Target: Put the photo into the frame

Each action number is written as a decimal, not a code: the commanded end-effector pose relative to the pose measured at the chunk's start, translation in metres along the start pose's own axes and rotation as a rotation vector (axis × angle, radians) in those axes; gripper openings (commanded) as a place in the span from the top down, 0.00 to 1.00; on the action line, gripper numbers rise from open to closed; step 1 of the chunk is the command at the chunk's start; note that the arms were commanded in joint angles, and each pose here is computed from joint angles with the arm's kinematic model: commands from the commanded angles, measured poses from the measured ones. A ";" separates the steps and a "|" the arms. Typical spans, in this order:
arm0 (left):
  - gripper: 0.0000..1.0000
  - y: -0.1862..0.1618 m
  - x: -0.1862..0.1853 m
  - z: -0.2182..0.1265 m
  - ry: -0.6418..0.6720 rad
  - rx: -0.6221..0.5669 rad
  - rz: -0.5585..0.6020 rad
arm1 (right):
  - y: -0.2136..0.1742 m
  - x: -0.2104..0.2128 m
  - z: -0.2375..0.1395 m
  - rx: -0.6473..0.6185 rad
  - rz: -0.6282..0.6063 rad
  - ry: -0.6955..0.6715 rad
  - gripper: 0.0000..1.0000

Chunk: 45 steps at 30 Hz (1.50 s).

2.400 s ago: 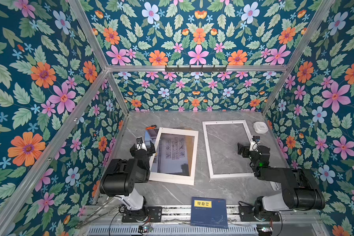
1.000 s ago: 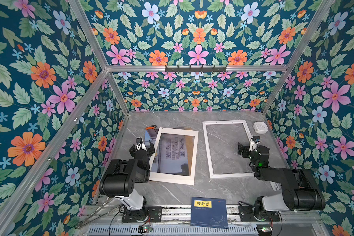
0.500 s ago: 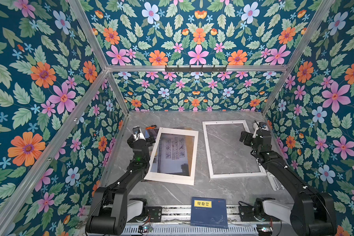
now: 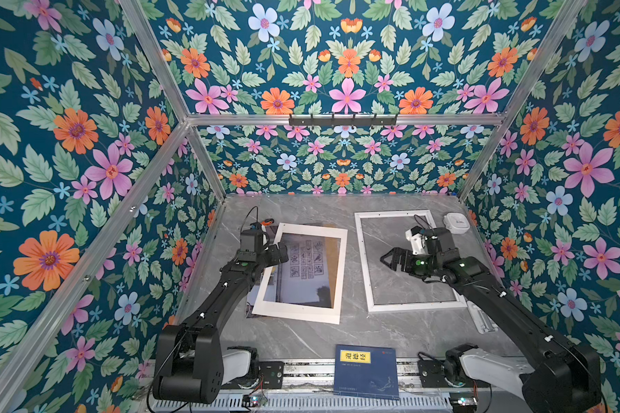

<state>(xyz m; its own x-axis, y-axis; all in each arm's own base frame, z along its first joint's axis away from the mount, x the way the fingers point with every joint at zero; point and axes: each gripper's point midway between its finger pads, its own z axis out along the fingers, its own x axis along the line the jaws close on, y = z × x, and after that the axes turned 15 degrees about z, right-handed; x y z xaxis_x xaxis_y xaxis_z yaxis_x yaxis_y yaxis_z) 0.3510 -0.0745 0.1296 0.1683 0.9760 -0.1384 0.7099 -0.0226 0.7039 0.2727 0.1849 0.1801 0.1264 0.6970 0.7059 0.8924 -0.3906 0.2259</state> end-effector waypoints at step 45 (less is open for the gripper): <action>0.02 -0.158 -0.047 0.012 -0.060 0.596 -0.023 | -0.153 -0.019 0.143 0.351 0.214 -0.176 0.30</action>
<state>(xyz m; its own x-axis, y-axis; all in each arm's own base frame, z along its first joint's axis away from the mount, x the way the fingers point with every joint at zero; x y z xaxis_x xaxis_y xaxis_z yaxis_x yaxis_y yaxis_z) 0.2525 -0.1267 0.0279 0.1865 0.9578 -0.2185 0.9593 -0.1295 0.2511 0.1918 0.3076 0.0343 0.3478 0.7650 0.5420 0.9362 -0.3142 -0.1572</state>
